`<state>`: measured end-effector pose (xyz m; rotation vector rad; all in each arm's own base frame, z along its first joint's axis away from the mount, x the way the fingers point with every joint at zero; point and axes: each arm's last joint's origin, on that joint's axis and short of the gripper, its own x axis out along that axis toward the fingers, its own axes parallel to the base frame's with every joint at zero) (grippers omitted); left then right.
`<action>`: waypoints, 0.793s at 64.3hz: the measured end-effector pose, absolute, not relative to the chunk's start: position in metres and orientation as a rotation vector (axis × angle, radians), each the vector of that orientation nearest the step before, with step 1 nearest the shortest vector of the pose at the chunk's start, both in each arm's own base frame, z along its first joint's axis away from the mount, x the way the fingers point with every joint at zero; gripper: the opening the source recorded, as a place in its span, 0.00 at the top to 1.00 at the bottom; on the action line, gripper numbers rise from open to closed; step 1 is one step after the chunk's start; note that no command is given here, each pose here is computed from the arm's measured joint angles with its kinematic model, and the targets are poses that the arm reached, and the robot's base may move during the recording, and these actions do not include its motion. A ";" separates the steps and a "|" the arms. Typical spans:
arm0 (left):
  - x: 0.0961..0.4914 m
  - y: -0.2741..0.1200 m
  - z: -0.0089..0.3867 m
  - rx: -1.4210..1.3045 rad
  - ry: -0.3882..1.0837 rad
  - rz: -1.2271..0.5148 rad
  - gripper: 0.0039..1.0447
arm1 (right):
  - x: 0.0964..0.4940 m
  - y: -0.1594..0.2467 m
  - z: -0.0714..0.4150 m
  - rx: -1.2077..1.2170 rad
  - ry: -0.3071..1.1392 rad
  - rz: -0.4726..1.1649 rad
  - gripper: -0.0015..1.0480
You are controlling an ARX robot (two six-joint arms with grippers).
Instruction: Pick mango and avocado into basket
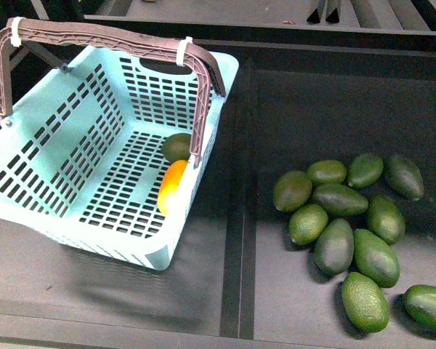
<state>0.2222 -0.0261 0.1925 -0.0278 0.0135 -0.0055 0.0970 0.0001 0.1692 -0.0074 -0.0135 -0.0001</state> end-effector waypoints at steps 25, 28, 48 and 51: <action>0.167 -0.001 0.176 -0.013 0.009 0.002 0.98 | 0.097 0.000 0.169 -0.007 -0.013 0.000 0.08; 0.162 -0.001 0.175 -0.013 0.007 -0.002 0.98 | 0.097 0.000 0.169 -0.007 -0.013 0.001 0.08; 0.140 -0.001 0.166 -0.011 0.003 -0.004 0.98 | 0.097 0.000 0.169 -0.007 -0.014 0.001 0.08; 0.137 -0.001 0.167 -0.011 0.001 -0.004 0.98 | 0.097 0.000 0.169 -0.007 -0.013 0.001 0.08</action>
